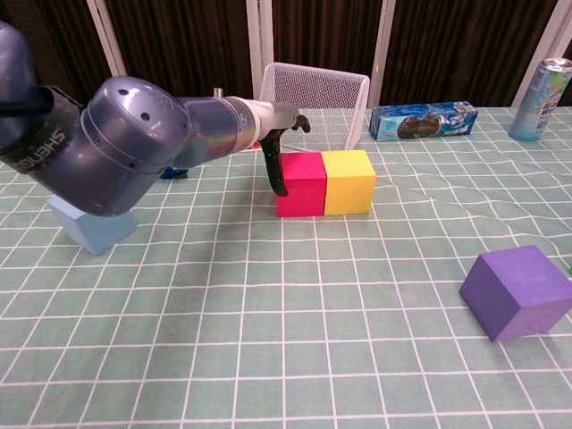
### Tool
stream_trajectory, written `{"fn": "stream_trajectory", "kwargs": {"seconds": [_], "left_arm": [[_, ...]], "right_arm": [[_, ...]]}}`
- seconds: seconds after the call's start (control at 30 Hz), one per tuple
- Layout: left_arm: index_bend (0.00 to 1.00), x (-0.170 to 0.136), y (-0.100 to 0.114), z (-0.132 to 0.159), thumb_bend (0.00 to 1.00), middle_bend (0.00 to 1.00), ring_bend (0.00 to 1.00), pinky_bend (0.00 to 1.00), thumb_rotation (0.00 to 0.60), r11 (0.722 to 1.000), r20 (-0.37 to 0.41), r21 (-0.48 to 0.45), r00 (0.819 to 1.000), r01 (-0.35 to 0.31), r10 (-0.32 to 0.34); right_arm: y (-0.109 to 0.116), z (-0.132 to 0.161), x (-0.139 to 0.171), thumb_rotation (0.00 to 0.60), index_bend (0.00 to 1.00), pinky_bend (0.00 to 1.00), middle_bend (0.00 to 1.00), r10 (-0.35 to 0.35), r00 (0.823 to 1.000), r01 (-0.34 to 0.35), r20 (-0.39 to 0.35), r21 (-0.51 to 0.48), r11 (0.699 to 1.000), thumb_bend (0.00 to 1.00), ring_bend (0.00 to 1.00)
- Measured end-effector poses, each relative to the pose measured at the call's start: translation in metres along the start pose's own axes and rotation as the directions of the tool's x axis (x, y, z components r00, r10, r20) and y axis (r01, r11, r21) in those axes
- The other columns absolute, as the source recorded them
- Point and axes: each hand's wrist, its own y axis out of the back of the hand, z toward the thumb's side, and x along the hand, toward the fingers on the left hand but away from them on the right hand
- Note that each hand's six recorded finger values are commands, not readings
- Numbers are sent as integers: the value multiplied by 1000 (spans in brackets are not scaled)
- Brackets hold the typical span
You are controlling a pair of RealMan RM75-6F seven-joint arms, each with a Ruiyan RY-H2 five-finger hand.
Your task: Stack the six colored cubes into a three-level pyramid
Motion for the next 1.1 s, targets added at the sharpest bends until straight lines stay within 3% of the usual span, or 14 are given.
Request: {"fn": "stream_trajectory", "kwargs": {"seconds": [0.4,0.93,1.1], "left_arm": [[0,-17,-1,-21,106,0,0,33,600,997,-7,48,998,59,-58],[0,-15,13,-50,139,0,0,33,600,997,-70,76,998,4,2],[0,-12,7,-42,231,0,0,33,600,997,-60,73,998,-3,8]], "right_arm": [[-1,3,0,600,0,0,0,1,1000,-1,-10,-2,1000,304,0],[-3,5,-1,600,0,0,0,8,1000,-8,-10,-5,1000,304,0],[-3,5,-1,600,0,0,0,10,1000,-10,-8,-7,1000,304,0]]}}
